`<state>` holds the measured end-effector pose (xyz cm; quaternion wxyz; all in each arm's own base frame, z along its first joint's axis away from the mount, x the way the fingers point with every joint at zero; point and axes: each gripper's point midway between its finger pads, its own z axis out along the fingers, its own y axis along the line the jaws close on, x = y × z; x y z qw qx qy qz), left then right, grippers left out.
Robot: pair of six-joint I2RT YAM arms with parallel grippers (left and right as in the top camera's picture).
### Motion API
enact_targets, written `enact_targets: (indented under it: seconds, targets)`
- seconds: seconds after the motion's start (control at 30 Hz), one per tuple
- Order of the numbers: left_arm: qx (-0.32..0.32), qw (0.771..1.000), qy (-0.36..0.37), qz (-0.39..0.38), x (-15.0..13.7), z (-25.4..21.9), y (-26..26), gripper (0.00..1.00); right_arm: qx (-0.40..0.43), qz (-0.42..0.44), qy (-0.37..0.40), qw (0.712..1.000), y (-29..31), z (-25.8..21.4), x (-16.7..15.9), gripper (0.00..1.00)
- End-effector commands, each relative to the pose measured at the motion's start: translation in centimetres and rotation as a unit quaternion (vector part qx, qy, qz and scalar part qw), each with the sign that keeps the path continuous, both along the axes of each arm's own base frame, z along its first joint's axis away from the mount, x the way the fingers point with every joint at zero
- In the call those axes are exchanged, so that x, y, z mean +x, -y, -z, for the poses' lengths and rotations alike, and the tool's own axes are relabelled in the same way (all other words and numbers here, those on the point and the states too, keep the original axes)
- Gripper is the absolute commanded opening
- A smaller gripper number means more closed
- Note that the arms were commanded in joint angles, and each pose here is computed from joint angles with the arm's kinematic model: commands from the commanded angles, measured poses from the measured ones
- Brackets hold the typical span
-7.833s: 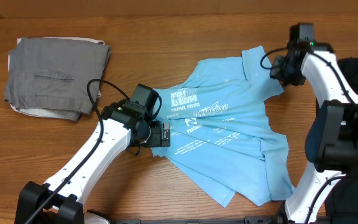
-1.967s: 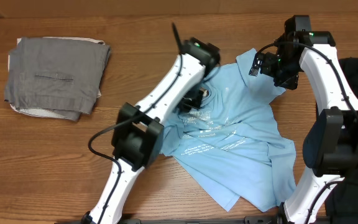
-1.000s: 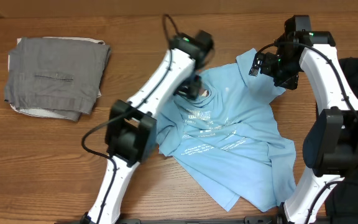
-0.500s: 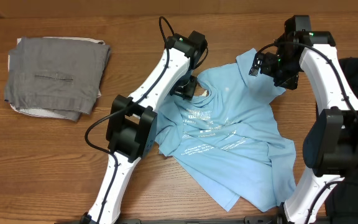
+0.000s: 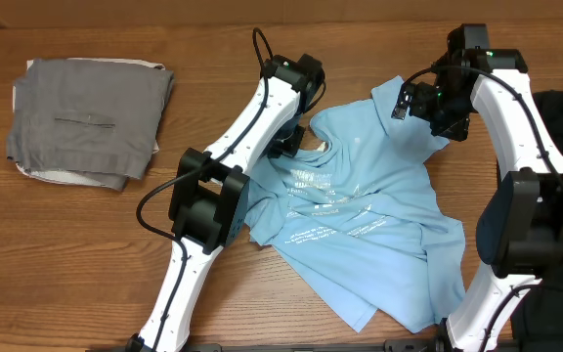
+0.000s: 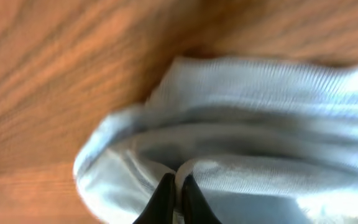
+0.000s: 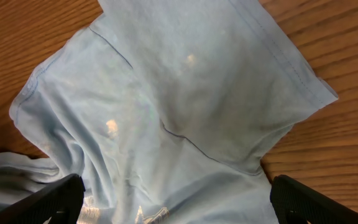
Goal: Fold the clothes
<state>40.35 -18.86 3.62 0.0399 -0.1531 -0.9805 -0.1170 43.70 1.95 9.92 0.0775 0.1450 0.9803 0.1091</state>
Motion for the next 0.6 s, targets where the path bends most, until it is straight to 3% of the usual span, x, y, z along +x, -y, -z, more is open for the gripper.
enact_targets:
  seconds: [0.0, 0.2, 0.57]
  targets:
    - [0.013, 1.000, 0.010, -0.003, -0.3, -1.5, 0.3, 0.04, 0.002, 0.001, 0.023, 1.000, 0.1, -1.6, 0.5, 1.00]
    - [-0.002, 1.000, -0.015, 0.017, -3.8, -4.2, 2.8, 0.04, 0.002, 0.001, 0.023, 1.000, 0.1, -1.6, 0.5, 1.00]
    - [-0.009, 0.996, -0.037, 0.080, -9.9, -4.1, 9.4, 0.09, 0.002, 0.001, 0.023, 1.000, 0.1, -1.6, 0.5, 1.00]
